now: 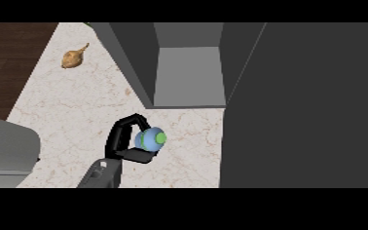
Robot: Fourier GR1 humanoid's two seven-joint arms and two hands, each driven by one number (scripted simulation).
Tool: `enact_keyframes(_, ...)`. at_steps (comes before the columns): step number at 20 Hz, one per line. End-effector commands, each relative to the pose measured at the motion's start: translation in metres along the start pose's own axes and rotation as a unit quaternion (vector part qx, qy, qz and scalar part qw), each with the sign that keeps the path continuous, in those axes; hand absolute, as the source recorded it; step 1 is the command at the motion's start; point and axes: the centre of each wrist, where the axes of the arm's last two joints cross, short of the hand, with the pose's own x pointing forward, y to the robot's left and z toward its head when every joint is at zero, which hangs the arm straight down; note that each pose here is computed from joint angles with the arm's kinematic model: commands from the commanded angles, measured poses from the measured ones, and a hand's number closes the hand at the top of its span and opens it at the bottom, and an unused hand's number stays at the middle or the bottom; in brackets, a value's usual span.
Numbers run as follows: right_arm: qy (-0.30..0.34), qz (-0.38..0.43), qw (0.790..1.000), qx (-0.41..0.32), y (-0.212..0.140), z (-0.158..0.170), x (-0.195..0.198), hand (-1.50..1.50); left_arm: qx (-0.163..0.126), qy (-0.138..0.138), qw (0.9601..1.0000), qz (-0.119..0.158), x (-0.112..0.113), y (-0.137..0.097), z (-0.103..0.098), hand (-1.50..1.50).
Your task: Pick up the bottled water, place it into the cabinet and close the cabinet
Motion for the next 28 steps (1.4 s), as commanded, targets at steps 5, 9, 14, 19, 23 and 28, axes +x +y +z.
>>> enact_keyframes(5, -0.023, 0.005, 1.000, 0.004, -0.002, -0.009, 0.031, -1.50, -0.009, -0.002, 0.9999, 0.012, 0.040, -0.051, -0.040, 1.50)
enact_keyframes(9, -0.025, 0.014, 1.000, 0.003, -0.009, -0.001, 0.024, -1.50, -0.007, 0.021, 0.9996, 0.018, 0.065, -0.083, -0.062, 1.50)
enact_keyframes(14, -0.028, 0.013, 1.000, -0.003, -0.018, -0.001, 0.021, -1.50, 0.018, 0.034, 0.9992, 0.014, 0.093, -0.108, -0.098, 1.50)
enact_keyframes(19, -0.041, 0.018, 0.999, -0.003, -0.020, -0.004, 0.026, -1.50, 0.040, 0.040, 0.9979, -0.032, 0.098, -0.117, -0.121, 1.50)
enact_keyframes(23, -0.032, 0.002, 0.999, -0.001, -0.017, 0.004, 0.030, -1.50, 0.050, 0.056, 0.9970, -0.020, 0.113, -0.121, -0.149, 1.50)
enact_keyframes(28, -0.039, 0.009, 0.999, 0.001, -0.021, 0.004, 0.017, -1.50, 0.081, 0.077, 0.9934, -0.023, 0.129, -0.118, -0.185, 1.50)
